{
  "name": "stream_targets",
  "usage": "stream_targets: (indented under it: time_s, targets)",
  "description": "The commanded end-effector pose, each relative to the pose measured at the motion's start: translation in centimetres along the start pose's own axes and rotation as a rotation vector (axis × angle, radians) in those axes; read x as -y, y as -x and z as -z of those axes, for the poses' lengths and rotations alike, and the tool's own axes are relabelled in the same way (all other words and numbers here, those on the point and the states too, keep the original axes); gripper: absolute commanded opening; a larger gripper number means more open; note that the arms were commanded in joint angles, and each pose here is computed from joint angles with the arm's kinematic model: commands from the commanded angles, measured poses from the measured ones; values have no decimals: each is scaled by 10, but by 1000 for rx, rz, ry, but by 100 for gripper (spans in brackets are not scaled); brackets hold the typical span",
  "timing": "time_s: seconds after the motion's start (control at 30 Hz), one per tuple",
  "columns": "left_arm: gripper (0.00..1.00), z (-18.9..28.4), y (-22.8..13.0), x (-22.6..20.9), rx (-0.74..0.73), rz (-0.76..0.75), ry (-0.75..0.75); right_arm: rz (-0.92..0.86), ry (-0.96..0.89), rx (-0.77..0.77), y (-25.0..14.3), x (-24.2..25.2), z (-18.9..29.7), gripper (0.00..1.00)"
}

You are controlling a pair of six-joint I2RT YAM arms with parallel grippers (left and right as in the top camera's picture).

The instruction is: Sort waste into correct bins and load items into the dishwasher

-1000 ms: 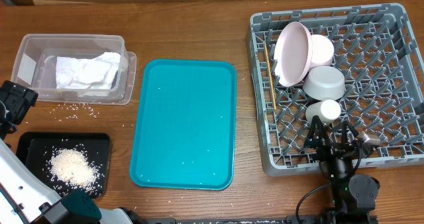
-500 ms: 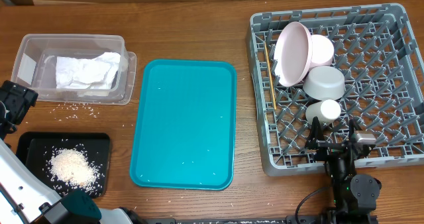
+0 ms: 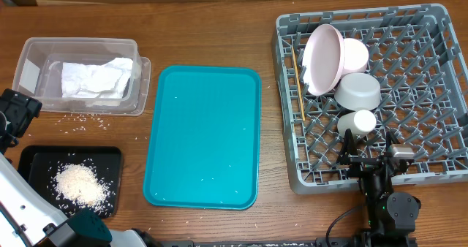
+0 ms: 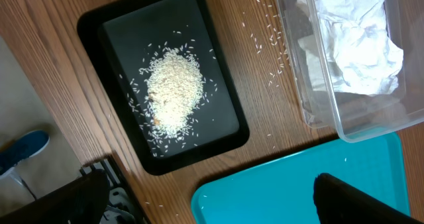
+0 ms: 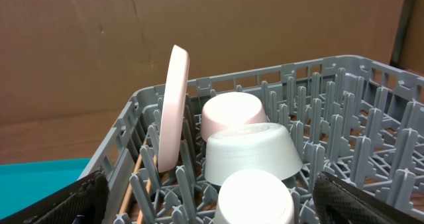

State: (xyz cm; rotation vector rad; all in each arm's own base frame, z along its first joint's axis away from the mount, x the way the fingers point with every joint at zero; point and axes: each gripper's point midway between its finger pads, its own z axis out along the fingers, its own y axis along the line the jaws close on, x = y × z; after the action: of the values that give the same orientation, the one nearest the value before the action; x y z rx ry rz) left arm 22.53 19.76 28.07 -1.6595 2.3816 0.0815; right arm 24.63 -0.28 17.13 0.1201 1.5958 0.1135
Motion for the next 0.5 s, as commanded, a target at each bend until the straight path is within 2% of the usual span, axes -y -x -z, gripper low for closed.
stream_targets:
  time_s: [0.0, 0.47]
  targets:
    - [100, 4, -2, 0, 9, -23, -6, 6, -15, 6, -1, 3, 0, 100]
    - [100, 1, -1, 0, 1, -24, -2, 6, -15, 6, -1, 3, 0, 100]
